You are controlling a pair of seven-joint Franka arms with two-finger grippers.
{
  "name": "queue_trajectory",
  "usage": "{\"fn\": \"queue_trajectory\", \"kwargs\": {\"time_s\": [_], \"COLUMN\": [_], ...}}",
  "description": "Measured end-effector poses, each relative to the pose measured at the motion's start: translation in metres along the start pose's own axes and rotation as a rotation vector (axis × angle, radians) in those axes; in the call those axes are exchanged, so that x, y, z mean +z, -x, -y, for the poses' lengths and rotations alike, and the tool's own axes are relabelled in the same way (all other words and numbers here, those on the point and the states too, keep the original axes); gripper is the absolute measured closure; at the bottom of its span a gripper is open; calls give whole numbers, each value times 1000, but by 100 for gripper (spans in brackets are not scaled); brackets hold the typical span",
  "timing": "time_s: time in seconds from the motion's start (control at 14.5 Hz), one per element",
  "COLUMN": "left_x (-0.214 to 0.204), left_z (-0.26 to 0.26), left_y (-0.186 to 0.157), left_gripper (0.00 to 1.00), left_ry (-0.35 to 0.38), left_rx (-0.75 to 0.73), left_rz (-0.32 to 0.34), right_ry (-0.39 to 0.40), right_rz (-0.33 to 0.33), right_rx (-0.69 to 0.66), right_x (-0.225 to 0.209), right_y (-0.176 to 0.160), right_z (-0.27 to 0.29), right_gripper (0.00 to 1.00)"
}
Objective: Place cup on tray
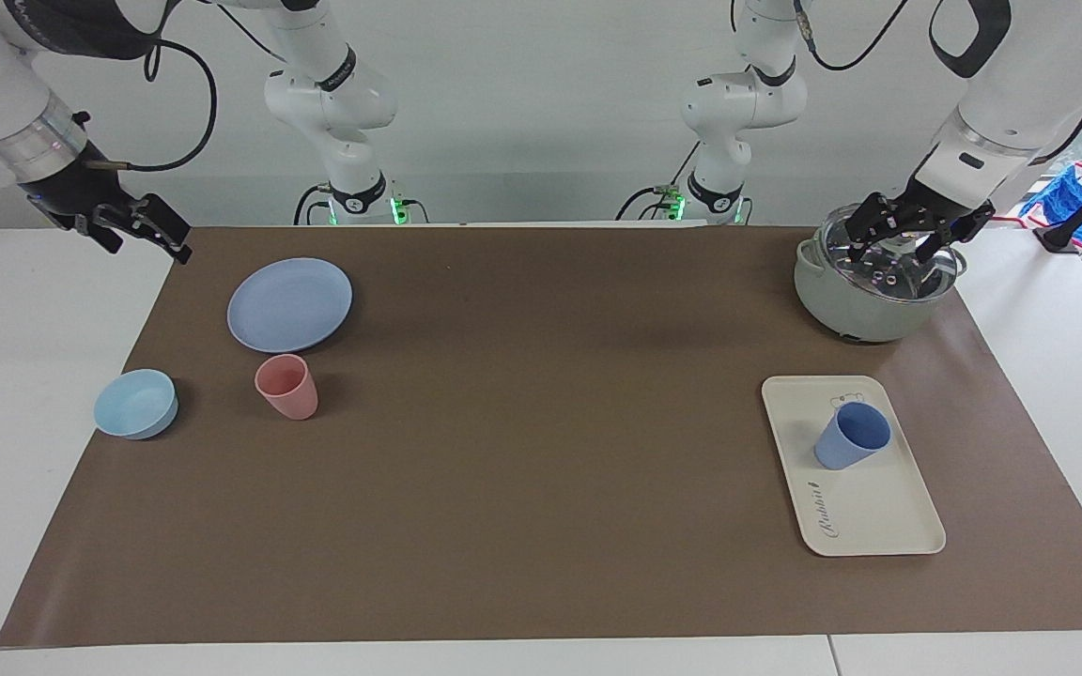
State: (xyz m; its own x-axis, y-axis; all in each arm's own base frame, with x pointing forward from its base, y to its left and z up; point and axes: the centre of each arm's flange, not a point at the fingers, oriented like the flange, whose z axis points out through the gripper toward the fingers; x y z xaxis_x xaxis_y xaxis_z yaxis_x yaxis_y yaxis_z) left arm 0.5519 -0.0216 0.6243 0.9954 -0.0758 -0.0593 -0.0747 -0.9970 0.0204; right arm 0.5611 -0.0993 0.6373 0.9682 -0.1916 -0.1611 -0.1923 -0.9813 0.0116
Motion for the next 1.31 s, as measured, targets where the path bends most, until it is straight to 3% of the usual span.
{"fn": "queue_trajectory", "kwargs": {"time_s": [0.14, 0.48, 1.31], "left_x": [0, -5, -5], "left_z": [5, 4, 3], "left_y": [2, 5, 6], "left_gripper": [0, 0, 0], "left_ry": [6, 23, 23], "left_rx": [-13, -50, -54], "left_rz": [-2, -17, -17], "right_ry": [13, 23, 21], "right_rz": [21, -25, -19], "right_rx": [-13, -70, -54], "right_x": [14, 21, 42], "right_y": [10, 23, 23], "right_z": [-4, 18, 26], "right_gripper": [0, 0, 0]}}
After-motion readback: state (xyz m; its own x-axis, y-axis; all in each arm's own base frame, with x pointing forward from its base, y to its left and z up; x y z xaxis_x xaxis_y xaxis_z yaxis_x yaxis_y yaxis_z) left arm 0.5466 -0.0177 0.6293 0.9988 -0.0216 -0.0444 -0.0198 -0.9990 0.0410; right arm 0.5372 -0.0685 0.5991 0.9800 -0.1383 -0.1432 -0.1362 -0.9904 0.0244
